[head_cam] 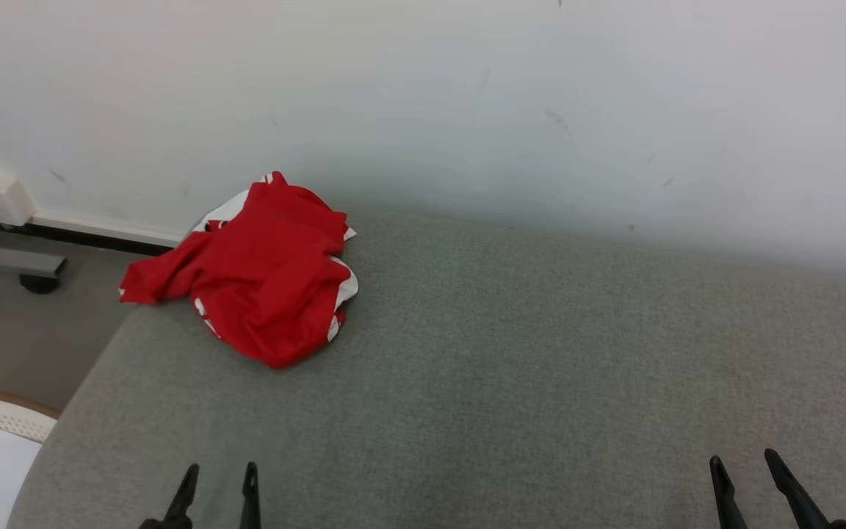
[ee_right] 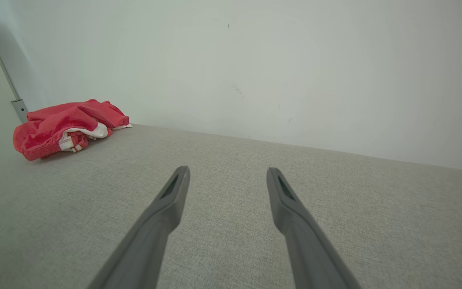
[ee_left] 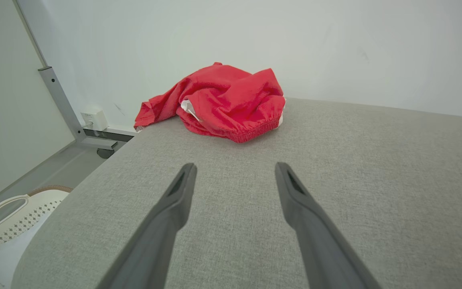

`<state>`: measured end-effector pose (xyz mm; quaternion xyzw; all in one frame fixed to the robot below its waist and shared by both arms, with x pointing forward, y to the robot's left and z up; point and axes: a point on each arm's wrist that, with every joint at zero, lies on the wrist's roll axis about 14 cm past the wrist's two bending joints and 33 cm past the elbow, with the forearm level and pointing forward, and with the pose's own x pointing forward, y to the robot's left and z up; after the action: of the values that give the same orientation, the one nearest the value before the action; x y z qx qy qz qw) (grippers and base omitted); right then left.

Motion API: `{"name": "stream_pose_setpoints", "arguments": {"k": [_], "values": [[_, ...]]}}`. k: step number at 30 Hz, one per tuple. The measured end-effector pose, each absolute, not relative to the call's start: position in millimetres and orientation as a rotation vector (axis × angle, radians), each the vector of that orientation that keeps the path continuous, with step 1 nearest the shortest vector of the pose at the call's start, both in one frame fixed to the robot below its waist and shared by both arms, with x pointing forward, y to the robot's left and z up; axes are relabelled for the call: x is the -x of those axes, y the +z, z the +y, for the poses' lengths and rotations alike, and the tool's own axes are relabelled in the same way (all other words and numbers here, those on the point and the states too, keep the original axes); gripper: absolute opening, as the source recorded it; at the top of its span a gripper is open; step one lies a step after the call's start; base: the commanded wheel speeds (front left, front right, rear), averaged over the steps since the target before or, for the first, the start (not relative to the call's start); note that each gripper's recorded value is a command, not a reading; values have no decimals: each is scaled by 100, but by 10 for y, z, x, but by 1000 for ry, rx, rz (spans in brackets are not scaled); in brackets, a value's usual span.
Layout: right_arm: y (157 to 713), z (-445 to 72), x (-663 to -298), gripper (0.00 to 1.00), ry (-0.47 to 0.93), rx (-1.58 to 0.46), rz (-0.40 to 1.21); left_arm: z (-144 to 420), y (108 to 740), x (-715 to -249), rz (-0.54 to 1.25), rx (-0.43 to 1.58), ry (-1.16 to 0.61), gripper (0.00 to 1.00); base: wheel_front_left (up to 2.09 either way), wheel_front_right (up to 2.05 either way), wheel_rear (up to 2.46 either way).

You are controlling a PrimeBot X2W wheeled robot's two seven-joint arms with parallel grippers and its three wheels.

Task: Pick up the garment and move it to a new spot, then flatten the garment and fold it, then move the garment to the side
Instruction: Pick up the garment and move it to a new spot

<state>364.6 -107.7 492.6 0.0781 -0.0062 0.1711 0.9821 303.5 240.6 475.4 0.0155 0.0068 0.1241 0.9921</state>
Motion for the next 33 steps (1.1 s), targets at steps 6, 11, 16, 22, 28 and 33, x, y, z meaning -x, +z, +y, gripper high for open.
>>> {"name": "stream_pose_setpoints", "arguments": {"k": [6, 11, 16, 22, 28, 33], "values": [[4902, -1194, -3748, 100, 326, -147, -8, 2287, 4859, -3381, -10, -31, 178, 100, 0, 0, 0], [4888, -1327, -3976, 100, 308, -137, -12, 2232, 5010, -3971, -24, -76, 108, 100, 0, 0, 0], [4801, -1497, -4230, 100, 280, -137, 0, 2165, 5044, -4638, 36, -150, 49, 100, 0, 0, 0], [4564, -1665, -4438, 100, 248, -134, 46, 2271, 4749, -5228, 190, -245, 70, 100, 0, 0, 0], [4342, -1801, -4542, 100, 220, -125, 91, 2484, 4305, -5525, 361, -319, 152, 100, 0, 0, 0], [4238, -1877, -4579, 100, 204, -121, 112, 2601, 4014, -5614, 464, -342, 191, 100, 0, 0, 0]]}}
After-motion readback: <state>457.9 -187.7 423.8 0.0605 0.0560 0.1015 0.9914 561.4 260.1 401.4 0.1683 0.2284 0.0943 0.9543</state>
